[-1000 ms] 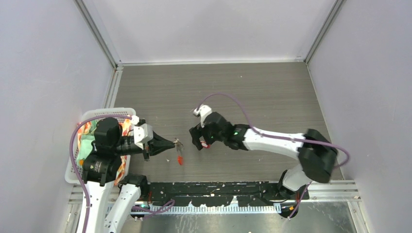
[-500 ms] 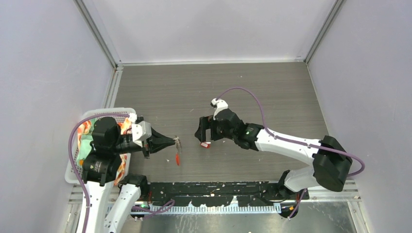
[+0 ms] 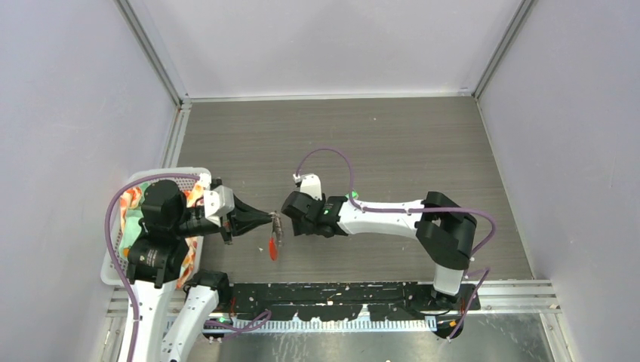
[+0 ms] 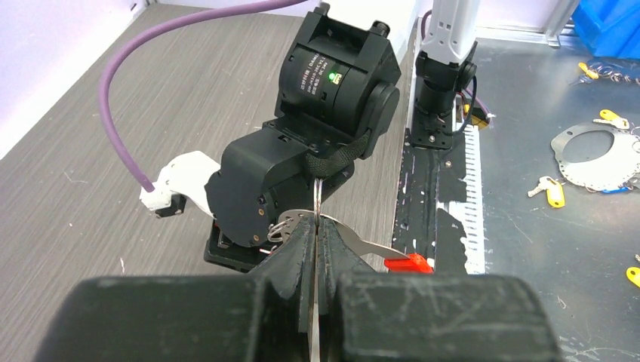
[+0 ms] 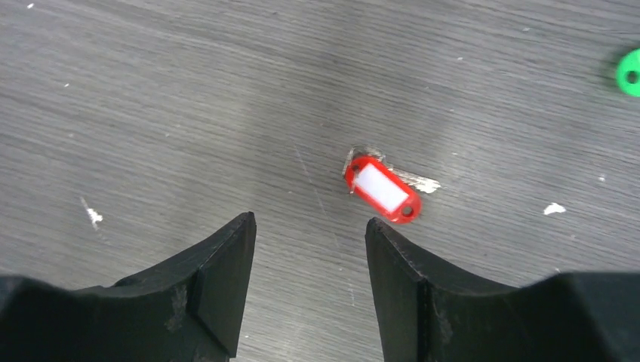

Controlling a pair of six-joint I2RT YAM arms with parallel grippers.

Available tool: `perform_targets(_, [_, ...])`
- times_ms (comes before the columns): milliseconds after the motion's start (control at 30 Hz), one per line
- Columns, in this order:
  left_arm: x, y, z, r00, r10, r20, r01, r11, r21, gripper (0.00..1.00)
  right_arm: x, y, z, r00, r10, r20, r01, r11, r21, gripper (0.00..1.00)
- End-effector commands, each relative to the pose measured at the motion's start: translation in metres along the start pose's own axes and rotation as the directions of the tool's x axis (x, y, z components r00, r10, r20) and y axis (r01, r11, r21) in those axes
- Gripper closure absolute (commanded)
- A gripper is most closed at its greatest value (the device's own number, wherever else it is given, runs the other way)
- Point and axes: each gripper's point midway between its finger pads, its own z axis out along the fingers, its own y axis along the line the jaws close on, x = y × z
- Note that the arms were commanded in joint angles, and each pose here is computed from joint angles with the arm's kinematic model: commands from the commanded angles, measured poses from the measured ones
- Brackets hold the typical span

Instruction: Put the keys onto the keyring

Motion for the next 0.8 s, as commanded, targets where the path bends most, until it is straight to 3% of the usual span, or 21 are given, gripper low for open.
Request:
perform_targets(0, [-0.021, -0.002, -0.002, 0.997, 0.065, 0.033, -0.065, 0.998, 0.002, 1.0, -0.021, -0.02, 0.002, 0.995, 0.05, 0.085, -0.06, 0.992, 0.115, 0.42])
perform_targets(133, [-0.021, -0.002, -0.002, 0.997, 0.063, 0.033, -0.063, 0.998, 0.004, 1.0, -0.013, -0.02, 0.012, 0.996, 0.044, 0.075, -0.053, 0.991, 0.121, 0.51])
perform_targets(767, [-0.023, -0.004, -0.002, 0.997, 0.066, 0.039, -0.066, 0.998, 0.007, 1.0, -0.003, -0.013, 0.037, 0.999, 0.015, 0.043, -0.021, 0.991, 0.131, 0.66])
